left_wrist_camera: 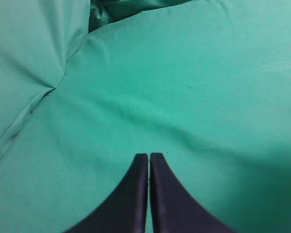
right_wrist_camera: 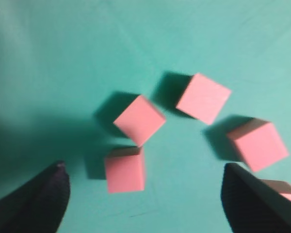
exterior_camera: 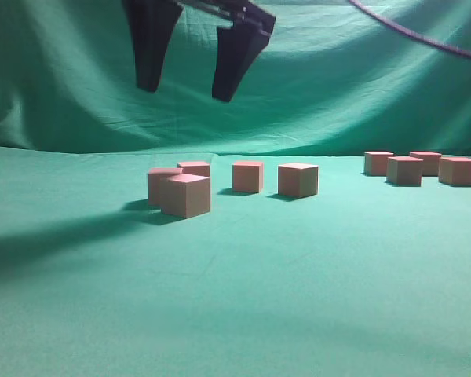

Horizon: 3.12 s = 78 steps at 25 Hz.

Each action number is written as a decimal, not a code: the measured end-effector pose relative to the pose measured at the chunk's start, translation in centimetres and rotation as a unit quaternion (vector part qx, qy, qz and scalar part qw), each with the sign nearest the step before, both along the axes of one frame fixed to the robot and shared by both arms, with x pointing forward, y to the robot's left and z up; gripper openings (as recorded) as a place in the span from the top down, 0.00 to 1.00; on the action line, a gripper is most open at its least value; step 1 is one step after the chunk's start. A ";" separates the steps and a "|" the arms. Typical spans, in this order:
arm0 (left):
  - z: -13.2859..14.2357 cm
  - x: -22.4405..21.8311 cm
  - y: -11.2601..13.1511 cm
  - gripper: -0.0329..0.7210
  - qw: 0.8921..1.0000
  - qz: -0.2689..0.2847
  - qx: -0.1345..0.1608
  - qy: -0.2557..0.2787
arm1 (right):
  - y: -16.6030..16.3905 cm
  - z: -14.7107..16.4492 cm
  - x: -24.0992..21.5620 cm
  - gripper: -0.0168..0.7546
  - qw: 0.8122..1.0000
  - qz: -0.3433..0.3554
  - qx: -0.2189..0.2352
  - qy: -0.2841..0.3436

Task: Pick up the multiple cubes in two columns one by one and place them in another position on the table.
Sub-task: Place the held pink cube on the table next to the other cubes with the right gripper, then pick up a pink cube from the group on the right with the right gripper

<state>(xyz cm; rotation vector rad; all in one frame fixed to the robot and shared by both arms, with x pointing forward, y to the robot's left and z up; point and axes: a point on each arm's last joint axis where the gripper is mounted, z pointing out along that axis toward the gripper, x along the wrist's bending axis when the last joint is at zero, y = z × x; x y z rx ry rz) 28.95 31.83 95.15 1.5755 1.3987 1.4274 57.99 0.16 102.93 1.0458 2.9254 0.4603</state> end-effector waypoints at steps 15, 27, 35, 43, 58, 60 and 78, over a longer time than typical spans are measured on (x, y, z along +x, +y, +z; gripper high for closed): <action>0.0 0.0 0.0 0.96 1.000 0.000 0.000 0.000 | -15.5 12.7 -1.9 0.23 0.966 -0.215 -0.012 -0.142; 0.0 0.0 0.0 0.96 1.000 0.000 0.000 0.000 | -29.0 2.2 -1.6 0.23 0.911 -0.409 -0.048 -0.009; 0.0 0.0 0.0 0.96 1.000 0.000 0.000 0.000 | -28.2 -2.8 0.1 0.23 0.912 -0.411 0.014 -0.005; 0.0 0.0 0.0 0.96 1.000 0.000 0.000 0.000 | -28.3 -5.6 2.1 0.30 0.918 -0.395 0.013 -0.035; 0.0 0.0 0.0 0.96 1.000 0.000 0.000 0.000 | -28.4 -9.0 3.1 0.44 0.918 -0.395 0.000 -0.018; 0.0 0.0 0.0 0.96 1.000 0.000 0.000 0.000 | -28.4 -9.1 3.1 0.57 0.918 -0.395 0.000 -0.016; 0.0 0.0 0.0 0.96 1.000 0.000 0.000 0.000 | -17.2 -0.1 -4.0 0.65 0.987 -0.152 0.041 -0.013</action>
